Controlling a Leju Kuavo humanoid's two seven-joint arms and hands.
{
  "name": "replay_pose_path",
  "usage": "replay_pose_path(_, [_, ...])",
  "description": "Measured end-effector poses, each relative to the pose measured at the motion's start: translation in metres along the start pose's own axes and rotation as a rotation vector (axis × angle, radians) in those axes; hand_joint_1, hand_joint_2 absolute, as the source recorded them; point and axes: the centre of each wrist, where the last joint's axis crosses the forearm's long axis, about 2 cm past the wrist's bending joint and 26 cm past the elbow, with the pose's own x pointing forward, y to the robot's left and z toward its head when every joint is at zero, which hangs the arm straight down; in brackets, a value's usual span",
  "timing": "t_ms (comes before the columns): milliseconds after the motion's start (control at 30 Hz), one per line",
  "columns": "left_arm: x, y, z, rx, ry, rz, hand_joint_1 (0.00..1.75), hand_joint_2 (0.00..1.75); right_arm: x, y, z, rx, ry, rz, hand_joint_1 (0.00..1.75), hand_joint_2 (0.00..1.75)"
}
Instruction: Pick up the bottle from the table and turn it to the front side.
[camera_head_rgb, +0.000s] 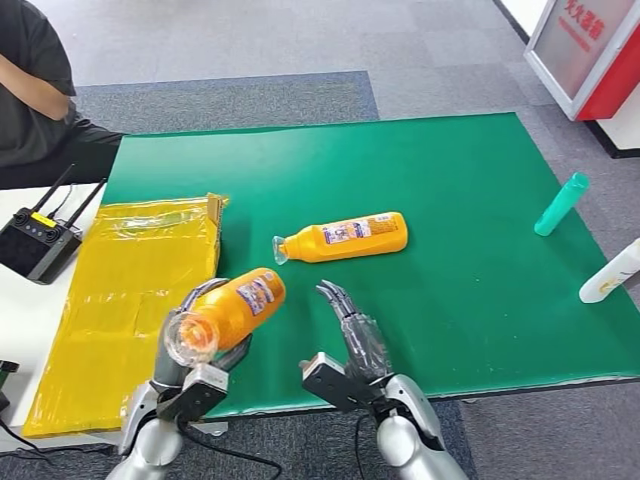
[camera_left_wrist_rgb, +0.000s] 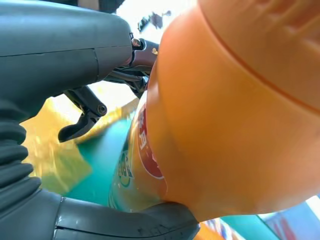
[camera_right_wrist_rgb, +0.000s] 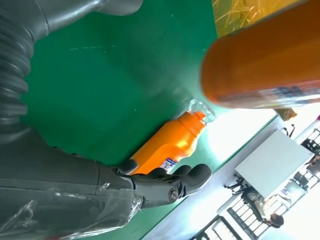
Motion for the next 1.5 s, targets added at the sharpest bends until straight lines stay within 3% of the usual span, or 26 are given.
replay_pose_path(200, [0.004, 0.006, -0.002, 0.038, 0.012, -0.162, 1.75, 1.75, 0.001, -0.002, 0.003, -0.010, 0.011, 0.001, 0.00, 1.75])
replay_pose_path(367, [0.005, 0.011, -0.003, -0.015, 0.129, -0.509, 1.75, 1.75, 0.001, -0.005, 0.007, -0.016, 0.035, 0.011, 0.00, 1.75])
replay_pose_path(467, [0.003, 0.012, -0.005, -0.062, 0.193, -0.608, 1.75, 1.75, 0.002, -0.007, 0.010, -0.022, 0.046, 0.015, 0.00, 1.75])
replay_pose_path(767, [-0.001, 0.017, -0.012, -0.126, 0.276, -0.677, 1.75, 1.75, 0.002, -0.012, 0.013, -0.039, 0.058, 0.021, 0.00, 1.75])
replay_pose_path(1033, [-0.011, 0.020, -0.033, -0.172, 0.384, -0.769, 1.75, 1.75, 0.002, -0.013, 0.012, -0.043, 0.072, 0.032, 0.00, 1.75])
replay_pose_path(1233, [-0.020, 0.027, -0.045, -0.173, 0.412, -0.847, 1.75, 1.75, 0.002, -0.014, 0.012, -0.041, 0.080, 0.030, 0.00, 1.75])
replay_pose_path(1500, [-0.026, 0.034, -0.045, -0.169, 0.425, -0.874, 1.75, 1.75, 0.000, -0.014, 0.015, -0.043, 0.092, 0.027, 0.00, 1.75])
